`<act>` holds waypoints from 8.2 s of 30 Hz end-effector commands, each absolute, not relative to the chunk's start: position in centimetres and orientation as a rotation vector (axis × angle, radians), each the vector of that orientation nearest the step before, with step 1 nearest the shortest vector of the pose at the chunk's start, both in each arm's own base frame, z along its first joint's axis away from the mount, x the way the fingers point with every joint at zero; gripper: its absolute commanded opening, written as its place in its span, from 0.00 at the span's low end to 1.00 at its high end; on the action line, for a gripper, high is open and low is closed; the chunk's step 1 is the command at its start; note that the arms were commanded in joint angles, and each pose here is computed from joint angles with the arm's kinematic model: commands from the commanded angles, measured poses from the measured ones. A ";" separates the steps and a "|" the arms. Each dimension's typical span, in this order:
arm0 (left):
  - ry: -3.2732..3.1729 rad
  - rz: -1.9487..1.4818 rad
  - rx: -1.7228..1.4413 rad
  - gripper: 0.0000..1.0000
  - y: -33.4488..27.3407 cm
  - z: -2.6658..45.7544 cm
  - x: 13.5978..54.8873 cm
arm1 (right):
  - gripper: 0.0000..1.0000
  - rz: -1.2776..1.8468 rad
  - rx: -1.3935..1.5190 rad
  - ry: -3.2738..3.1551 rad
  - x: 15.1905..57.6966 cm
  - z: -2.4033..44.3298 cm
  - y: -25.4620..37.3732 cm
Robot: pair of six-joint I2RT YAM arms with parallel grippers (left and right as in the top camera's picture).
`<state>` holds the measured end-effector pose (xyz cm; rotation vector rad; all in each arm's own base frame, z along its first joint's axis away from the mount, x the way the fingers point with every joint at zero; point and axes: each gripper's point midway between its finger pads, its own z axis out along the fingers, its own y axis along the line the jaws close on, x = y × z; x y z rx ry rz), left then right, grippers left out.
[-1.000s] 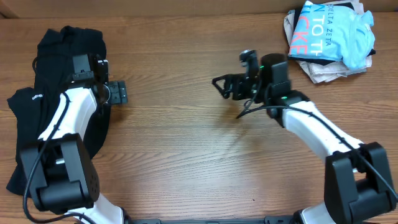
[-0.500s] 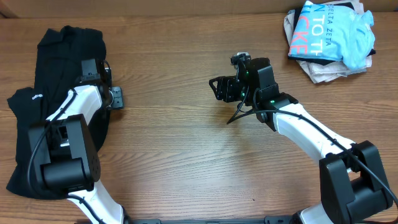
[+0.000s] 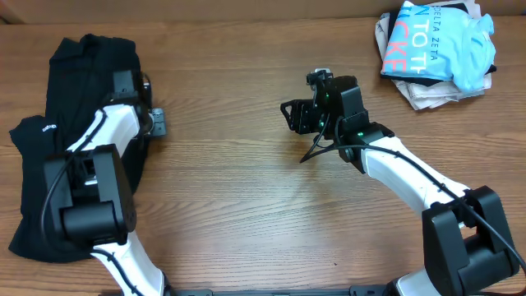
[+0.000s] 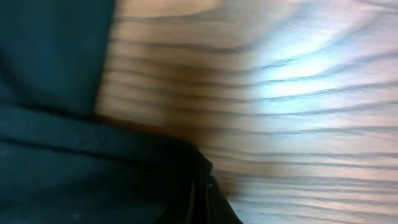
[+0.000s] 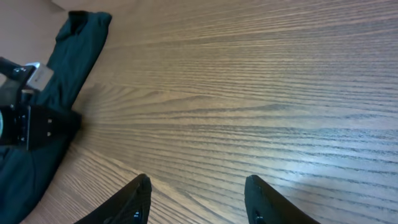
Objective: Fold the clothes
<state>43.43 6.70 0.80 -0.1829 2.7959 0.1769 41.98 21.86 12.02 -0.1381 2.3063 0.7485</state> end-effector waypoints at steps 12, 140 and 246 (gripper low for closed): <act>2.369 -0.295 0.399 0.04 -18.3 13.7 52.2 | 0.59 0.745 0.100 2.204 40.3 21.9 12.3; 3.276 -0.289 0.733 0.04 -14.1 12.9 25.1 | 0.68 0.709 0.336 2.469 36.2 17.0 6.7; 2.729 0.090 -0.281 0.79 5.3 3.7 49.3 | 0.87 0.658 0.227 2.727 43.0 11.0 7.8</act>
